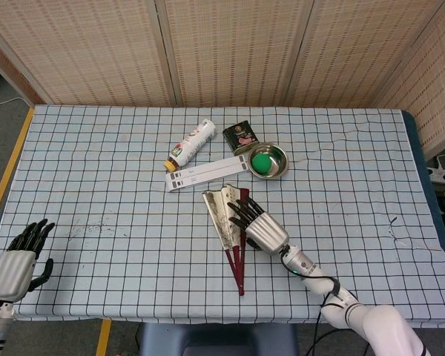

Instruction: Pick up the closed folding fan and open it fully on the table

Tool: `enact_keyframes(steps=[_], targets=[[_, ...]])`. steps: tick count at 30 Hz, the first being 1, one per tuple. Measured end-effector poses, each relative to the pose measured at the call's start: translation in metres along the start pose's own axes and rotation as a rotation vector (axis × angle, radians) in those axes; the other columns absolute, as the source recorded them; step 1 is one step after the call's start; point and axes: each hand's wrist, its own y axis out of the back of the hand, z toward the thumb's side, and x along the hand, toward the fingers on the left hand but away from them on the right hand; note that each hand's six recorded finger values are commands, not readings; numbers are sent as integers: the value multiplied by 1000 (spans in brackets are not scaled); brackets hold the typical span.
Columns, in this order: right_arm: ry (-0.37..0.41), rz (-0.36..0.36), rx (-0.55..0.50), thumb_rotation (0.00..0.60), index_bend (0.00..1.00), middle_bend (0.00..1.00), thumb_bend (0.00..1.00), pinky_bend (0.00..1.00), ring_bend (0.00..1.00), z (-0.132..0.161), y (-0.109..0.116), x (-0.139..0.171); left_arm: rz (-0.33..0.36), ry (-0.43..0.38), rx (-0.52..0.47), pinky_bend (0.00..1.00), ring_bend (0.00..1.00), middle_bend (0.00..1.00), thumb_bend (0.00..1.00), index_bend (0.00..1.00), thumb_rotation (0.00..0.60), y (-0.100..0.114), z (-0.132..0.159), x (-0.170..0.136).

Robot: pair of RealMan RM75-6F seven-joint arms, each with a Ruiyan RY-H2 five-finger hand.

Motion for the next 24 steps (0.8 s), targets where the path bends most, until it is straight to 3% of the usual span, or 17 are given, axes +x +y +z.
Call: enact_keyframes(steps=[6,16,21,24], targets=[[-21,34,-5,600,401,0,175,0,0,-1,-9,4,-6,-4,4,177,0,0,531,0,600,-2,1,1],[-42,24,-5,600,406,0,180,0,0,1,-10,-11,-10,3,7,177,0,0,531,0,600,-3,0,3],[-48,52,11,600,463,0,313,0,0,3,-18,-16,-8,4,6,177,0,0,531,0,600,-2,-1,2],[-48,53,5,600,508,9,460,10,0,7,-19,-20,-10,3,6,177,0,0,531,0,600,-2,0,2]])
